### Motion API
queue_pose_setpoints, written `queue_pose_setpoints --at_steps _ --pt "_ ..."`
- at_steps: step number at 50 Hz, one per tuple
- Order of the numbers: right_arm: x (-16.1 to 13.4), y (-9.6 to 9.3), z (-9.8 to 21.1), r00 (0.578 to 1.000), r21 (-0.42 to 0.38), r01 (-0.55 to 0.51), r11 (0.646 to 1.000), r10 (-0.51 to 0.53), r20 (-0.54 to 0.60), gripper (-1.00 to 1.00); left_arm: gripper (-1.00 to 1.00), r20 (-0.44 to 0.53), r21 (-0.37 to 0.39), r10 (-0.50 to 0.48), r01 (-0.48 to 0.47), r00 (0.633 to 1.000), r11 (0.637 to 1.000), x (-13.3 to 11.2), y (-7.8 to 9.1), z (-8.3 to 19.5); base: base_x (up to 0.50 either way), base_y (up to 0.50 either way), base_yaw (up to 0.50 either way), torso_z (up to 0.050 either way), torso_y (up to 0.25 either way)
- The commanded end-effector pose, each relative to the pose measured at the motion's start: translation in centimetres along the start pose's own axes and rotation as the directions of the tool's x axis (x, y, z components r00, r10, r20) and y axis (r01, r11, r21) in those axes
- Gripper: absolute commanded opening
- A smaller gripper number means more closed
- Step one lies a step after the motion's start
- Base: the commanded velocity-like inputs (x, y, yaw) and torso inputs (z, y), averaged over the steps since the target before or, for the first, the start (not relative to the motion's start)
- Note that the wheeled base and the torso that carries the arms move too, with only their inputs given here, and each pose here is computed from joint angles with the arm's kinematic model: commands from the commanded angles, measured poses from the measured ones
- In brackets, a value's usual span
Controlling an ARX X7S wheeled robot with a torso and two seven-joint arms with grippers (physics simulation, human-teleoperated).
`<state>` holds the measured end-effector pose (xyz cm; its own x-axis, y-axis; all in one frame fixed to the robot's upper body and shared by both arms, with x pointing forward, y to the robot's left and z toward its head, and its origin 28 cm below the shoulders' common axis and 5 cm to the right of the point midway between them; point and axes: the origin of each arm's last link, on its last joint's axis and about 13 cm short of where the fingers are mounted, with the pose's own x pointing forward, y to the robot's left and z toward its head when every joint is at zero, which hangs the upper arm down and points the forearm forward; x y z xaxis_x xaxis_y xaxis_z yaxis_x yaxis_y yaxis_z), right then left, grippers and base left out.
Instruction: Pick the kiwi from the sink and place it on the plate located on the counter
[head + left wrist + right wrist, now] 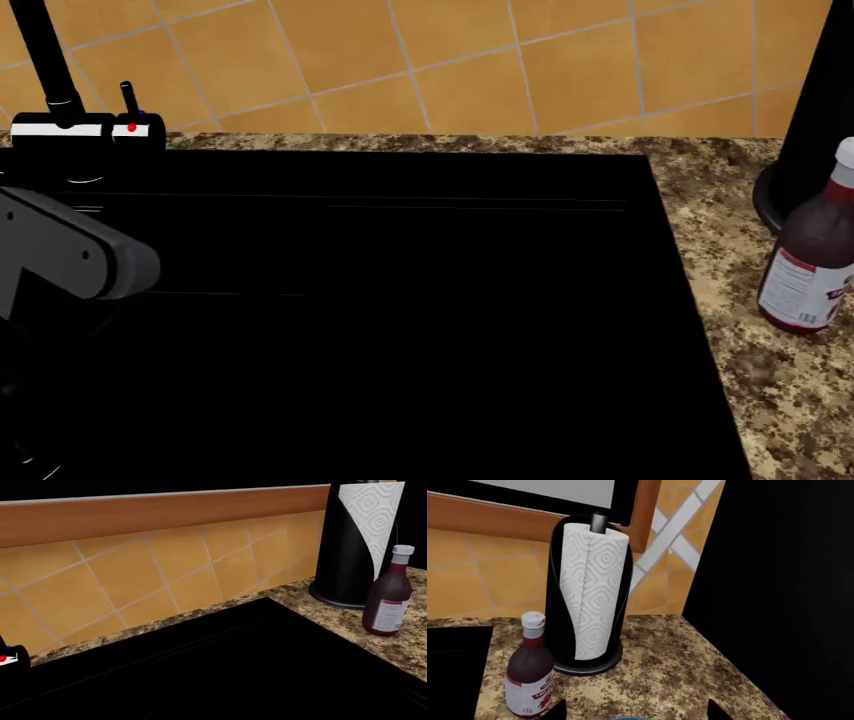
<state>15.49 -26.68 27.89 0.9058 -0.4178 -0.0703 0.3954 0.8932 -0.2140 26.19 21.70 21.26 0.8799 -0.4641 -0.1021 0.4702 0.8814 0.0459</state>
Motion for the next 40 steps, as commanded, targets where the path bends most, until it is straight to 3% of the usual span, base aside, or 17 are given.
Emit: queue_pose_setpoints --at_steps 1,21,33,40 --pt "-2.5 -0.5 0.7 0.996 0.008 -0.024 1.0 0.023 0.084 1.0 1.0 0.002 -0.001 0.003 -0.003 1.0 1.0 0.0 0.0 0.0 0.0 0.0 0.0 0.0 0.0" --pt "-7.4 -1.8 2.2 0.964 0.079 -0.166 0.983 0.145 0.225 1.0 1.0 0.012 0.004 0.001 -0.001 1.0 1.0 -0.4 -0.1 0.2 0.0 0.0 0.0 0.0 0.0" --pt "-8.7 -1.7 2.7 0.944 0.063 -0.207 0.976 0.183 0.275 1.0 1.0 0.016 0.006 0.0 0.0 1.0 1.0 -0.3 -0.2 0.4 0.0 0.0 0.0 0.0 0.0" --pt "-9.1 -0.8 2.7 0.921 0.066 -0.289 0.955 0.259 0.291 1.0 1.0 0.021 0.007 -0.001 0.0 1.0 1.0 -0.4 -0.3 0.5 0.0 0.0 0.0 0.0 0.0"
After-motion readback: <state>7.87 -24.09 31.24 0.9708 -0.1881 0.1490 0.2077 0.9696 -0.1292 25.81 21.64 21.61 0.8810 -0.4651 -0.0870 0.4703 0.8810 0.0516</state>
